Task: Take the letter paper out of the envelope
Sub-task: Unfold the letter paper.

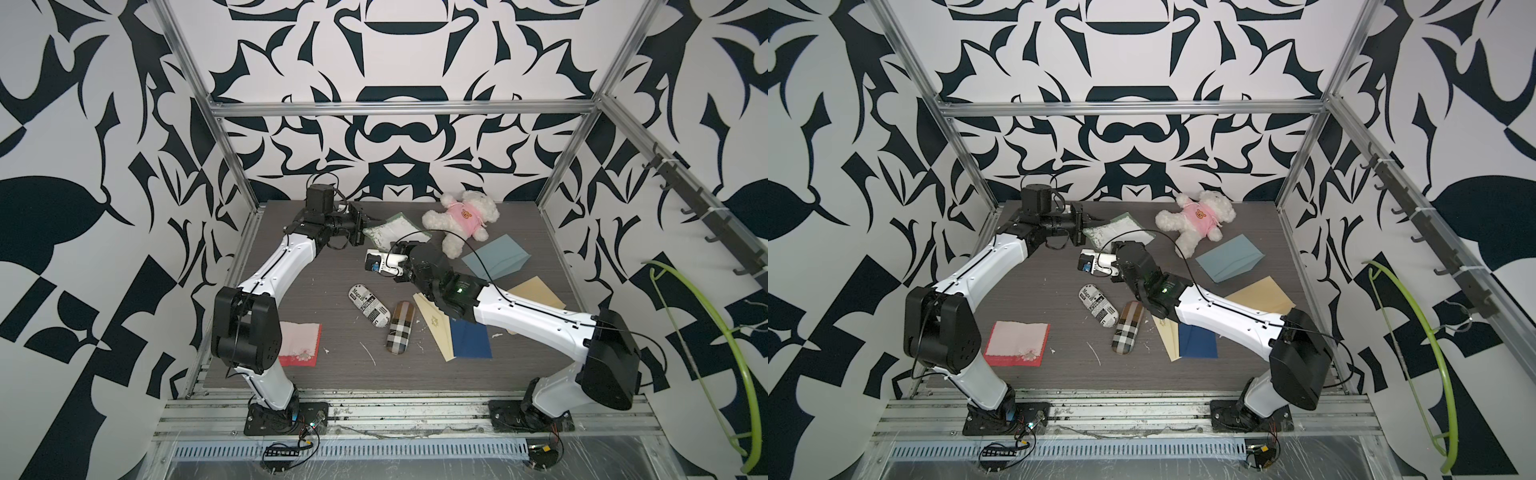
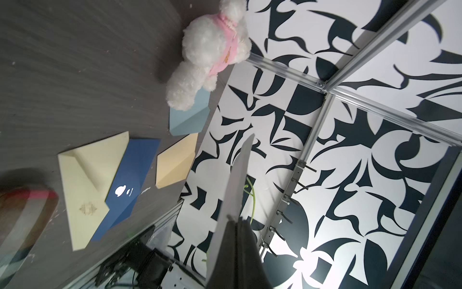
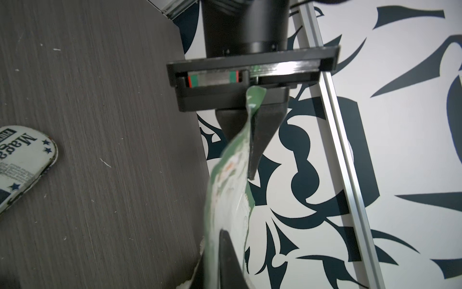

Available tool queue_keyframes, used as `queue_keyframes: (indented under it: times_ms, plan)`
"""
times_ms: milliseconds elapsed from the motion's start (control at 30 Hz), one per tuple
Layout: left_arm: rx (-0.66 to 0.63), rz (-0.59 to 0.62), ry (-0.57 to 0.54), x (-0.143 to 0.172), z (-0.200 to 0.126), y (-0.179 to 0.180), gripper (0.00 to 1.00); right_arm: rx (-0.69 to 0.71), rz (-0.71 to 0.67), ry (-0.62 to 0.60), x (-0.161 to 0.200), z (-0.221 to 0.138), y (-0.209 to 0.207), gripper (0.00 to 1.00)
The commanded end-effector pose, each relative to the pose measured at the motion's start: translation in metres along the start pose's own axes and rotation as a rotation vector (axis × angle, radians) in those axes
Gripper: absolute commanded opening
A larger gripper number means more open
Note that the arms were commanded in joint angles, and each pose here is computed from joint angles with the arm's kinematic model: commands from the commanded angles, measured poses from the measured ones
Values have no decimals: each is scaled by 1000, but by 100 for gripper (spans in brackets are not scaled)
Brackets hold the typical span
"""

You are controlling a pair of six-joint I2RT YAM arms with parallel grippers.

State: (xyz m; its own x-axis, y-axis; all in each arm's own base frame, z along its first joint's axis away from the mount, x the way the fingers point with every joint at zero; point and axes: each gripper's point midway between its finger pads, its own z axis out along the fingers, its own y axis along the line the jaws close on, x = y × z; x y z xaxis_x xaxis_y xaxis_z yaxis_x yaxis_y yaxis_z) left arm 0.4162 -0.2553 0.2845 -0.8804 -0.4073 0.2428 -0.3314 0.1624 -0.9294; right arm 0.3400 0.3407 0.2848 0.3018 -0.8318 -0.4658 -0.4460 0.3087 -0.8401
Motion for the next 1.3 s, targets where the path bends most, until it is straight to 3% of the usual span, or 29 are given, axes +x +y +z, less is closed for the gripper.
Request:
queue_keyframes:
  times_ms: [0,133,233,300,400,467,600,733,833,1067,1267]
  plan:
    - [91,146,-65,-7,-13,-30,0,49,332,-29,-16,-30,-49,31]
    - [148,275,-123,-15,-23,-50,0,-151,750,12,-1,-53,-42,58]
    - [175,354,-152,-18,-26,-59,0,-308,1142,47,11,-66,-40,64]
    - [190,378,-160,-20,-25,-61,0,-388,1400,-34,10,-75,-52,69]
    - [224,399,-162,-20,-26,-65,0,-456,1686,-122,15,-73,-68,75]
    - [243,402,-159,-19,-26,-67,0,-517,1834,-113,18,-61,-69,75]
    - [270,394,-151,-18,-26,-70,0,-617,2014,-156,10,-36,-68,74]
    - [284,386,-150,-16,-28,-73,0,-625,2148,-197,18,-16,-71,74]
    - [300,381,-150,-13,-30,-76,0,-635,2188,-195,23,-4,-65,73]
    - [291,361,-143,-13,-29,-67,0,-695,2297,-363,14,13,-85,69]
    - [294,362,-140,-11,-29,-67,0,-709,2316,-357,13,25,-85,60]
